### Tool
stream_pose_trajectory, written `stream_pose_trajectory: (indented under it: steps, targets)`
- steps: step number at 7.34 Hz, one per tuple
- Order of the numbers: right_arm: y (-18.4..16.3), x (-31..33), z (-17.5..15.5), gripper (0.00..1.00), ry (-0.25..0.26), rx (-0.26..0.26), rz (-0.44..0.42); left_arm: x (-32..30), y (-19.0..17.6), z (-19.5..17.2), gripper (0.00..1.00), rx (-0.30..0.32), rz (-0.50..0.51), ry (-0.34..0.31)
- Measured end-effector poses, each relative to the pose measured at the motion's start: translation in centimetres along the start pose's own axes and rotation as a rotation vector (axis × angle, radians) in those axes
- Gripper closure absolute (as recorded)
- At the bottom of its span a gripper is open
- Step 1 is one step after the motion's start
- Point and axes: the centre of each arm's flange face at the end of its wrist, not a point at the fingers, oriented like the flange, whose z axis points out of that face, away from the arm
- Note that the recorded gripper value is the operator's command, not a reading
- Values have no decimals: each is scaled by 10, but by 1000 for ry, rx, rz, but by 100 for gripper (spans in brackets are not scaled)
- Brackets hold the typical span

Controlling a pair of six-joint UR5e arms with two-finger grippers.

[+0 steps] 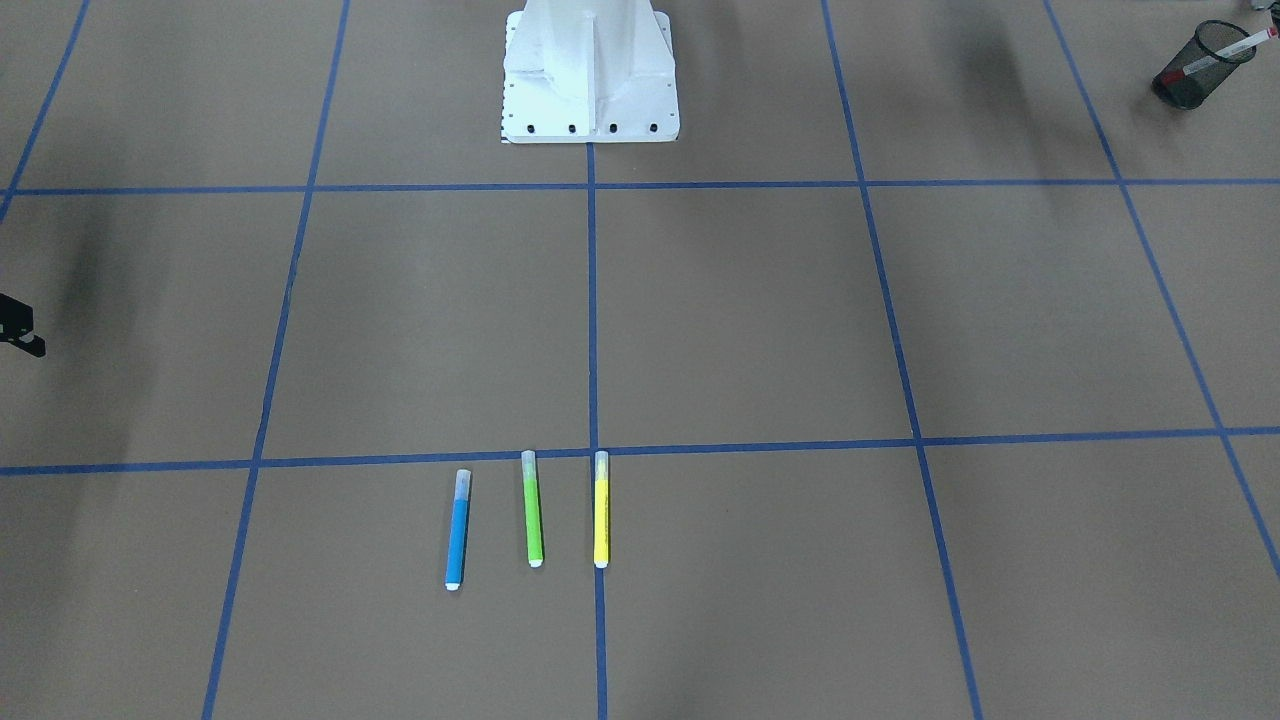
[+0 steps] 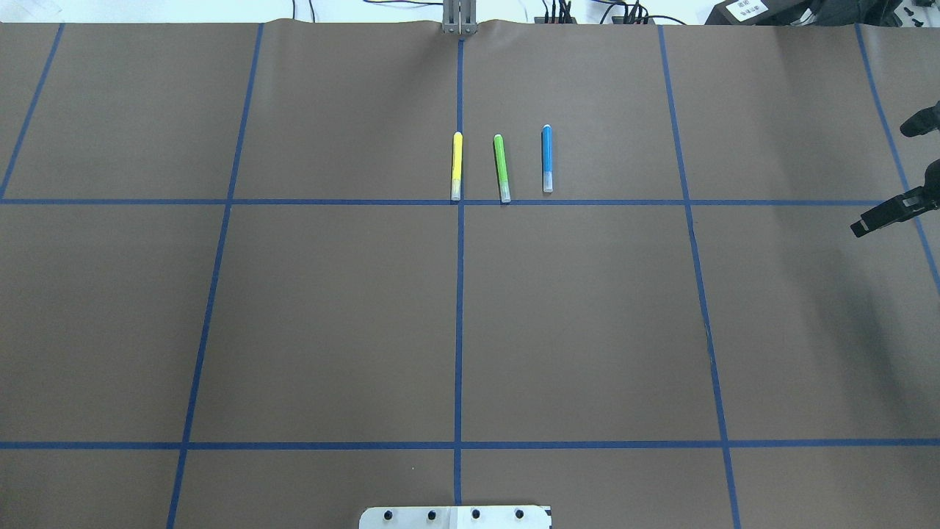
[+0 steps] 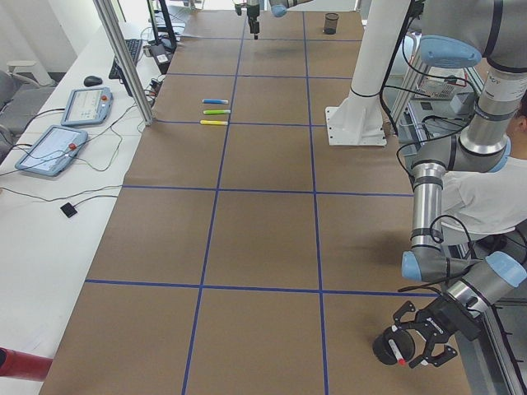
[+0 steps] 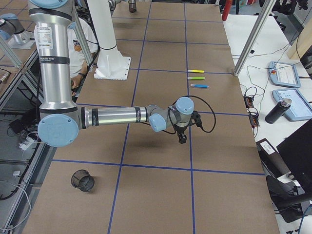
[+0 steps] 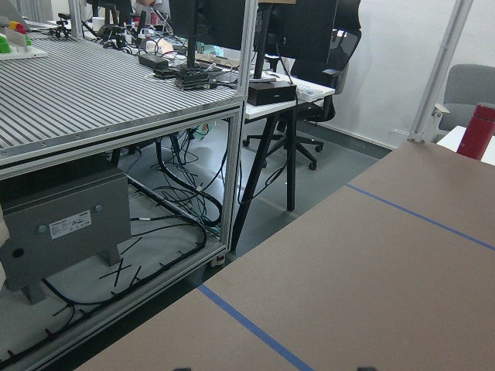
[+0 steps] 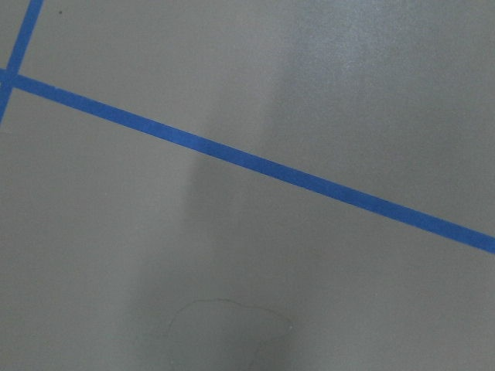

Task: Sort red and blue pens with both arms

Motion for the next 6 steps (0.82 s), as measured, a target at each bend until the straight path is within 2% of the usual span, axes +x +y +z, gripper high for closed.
stream_pose_trajectory:
  steps: [2, 3, 6]
  targets:
    - [0, -1, -1, 0, -1, 2, 12, -6, -57, 12, 22, -50, 62, 15]
    - [0, -1, -1, 0, -1, 2, 15, -7, -82, 25, 22, -105, 113, 31]
    - [-2, -3, -3, 0, -2, 6, 12, 33, -144, 84, 20, -331, 364, 131]
